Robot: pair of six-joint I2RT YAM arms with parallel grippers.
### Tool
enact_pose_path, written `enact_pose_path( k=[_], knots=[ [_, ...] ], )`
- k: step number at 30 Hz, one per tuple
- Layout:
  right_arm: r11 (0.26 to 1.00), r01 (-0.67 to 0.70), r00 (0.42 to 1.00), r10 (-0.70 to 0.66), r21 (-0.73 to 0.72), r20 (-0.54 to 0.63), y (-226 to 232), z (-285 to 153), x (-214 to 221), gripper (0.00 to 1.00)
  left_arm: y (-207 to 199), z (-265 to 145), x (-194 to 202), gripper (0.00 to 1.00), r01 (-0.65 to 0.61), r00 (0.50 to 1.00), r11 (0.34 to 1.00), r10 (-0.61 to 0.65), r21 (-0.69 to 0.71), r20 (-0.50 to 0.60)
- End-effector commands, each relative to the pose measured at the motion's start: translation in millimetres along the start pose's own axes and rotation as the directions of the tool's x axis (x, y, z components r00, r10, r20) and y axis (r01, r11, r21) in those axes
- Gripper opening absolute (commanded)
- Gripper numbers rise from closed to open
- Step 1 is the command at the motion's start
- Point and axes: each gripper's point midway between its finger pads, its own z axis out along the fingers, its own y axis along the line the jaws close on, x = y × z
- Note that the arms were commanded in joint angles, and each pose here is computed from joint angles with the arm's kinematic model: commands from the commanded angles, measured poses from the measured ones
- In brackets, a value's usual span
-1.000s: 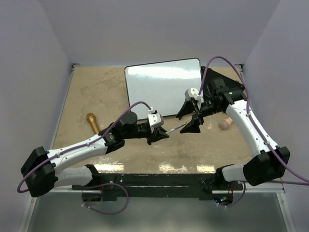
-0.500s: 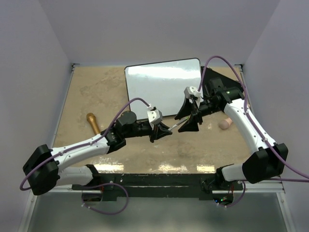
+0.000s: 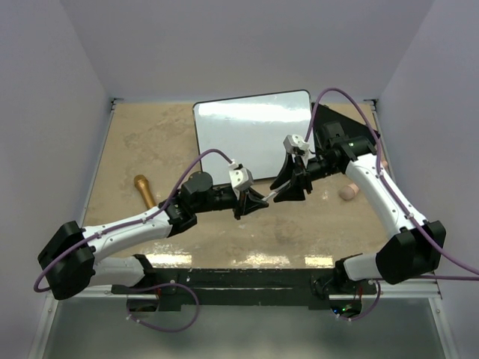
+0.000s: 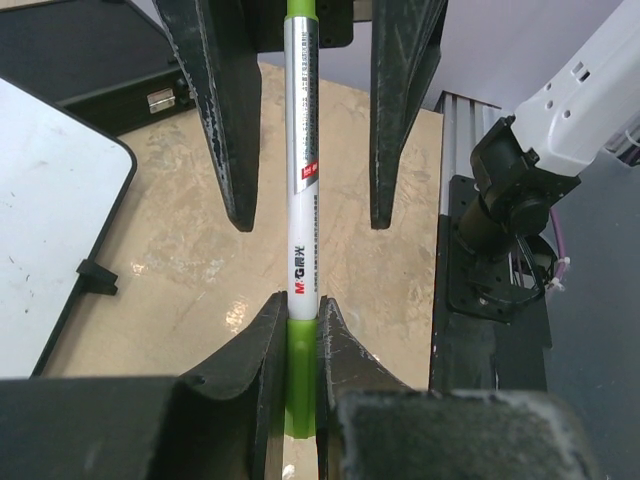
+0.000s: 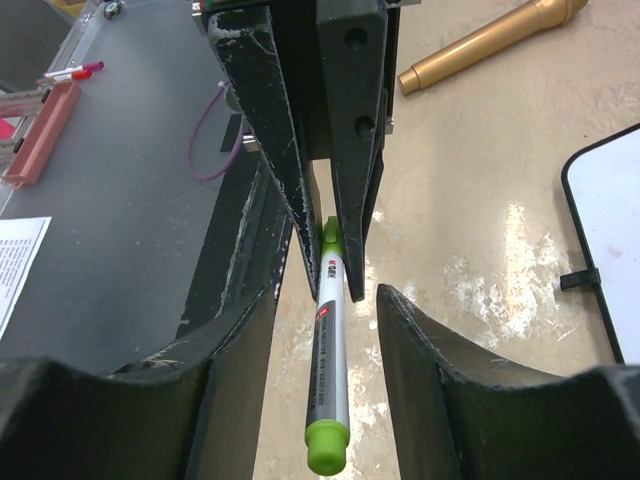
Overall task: Write a sentence on the whiteboard
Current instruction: Open the whiteboard marker from the pen cap.
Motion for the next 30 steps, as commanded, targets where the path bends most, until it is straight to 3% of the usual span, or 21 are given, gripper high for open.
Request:
enact_pose_path(
  k=[1, 6, 7, 12, 22, 30],
  knots=[
    [1.0, 0.02, 0.999, -0.02, -0.002, 0.031, 6.1, 1.0, -7.9, 0.45, -1.6, 2.6, -34.2, 0.0, -0.036, 0.993, 0.999, 0.036, 0.0, 0.108],
    [1.0, 0.031, 0.999, -0.031, 0.0, 0.043, 8.0, -0.1, -13.1, 0.3, -1.7, 2.6, -33.2, 0.0, -0.032, 0.993, 0.999, 0.032, 0.001, 0.112],
    [1.0, 0.027, 0.999, -0.027, -0.004, 0.043, 8.8, 0.3, -13.2, 0.18, -2.1, 3.1, -32.0, 0.0, -0.031, 0.994, 0.999, 0.031, 0.006, 0.109],
    [0.999, 0.043, 0.998, -0.042, -0.007, 0.046, 10.0, -0.1, -15.1, 0.0, -1.8, 4.5, -27.8, 0.0, -0.026, 0.995, 1.0, 0.025, 0.009, 0.099],
    [0.993, 0.118, 0.992, -0.118, 0.015, 0.033, 18.1, -8.6, -24.2, 0.0, -4.8, -2.9, -13.5, 0.0, -0.069, 0.994, 0.997, 0.067, 0.021, 0.087],
    [0.984, 0.164, 0.986, -0.165, 0.075, 0.007, 15.9, -20.4, -21.9, 0.0, 5.4, -18.9, 12.7, 0.0, -0.225, 0.973, 0.974, 0.226, -0.031, 0.049]
  ],
)
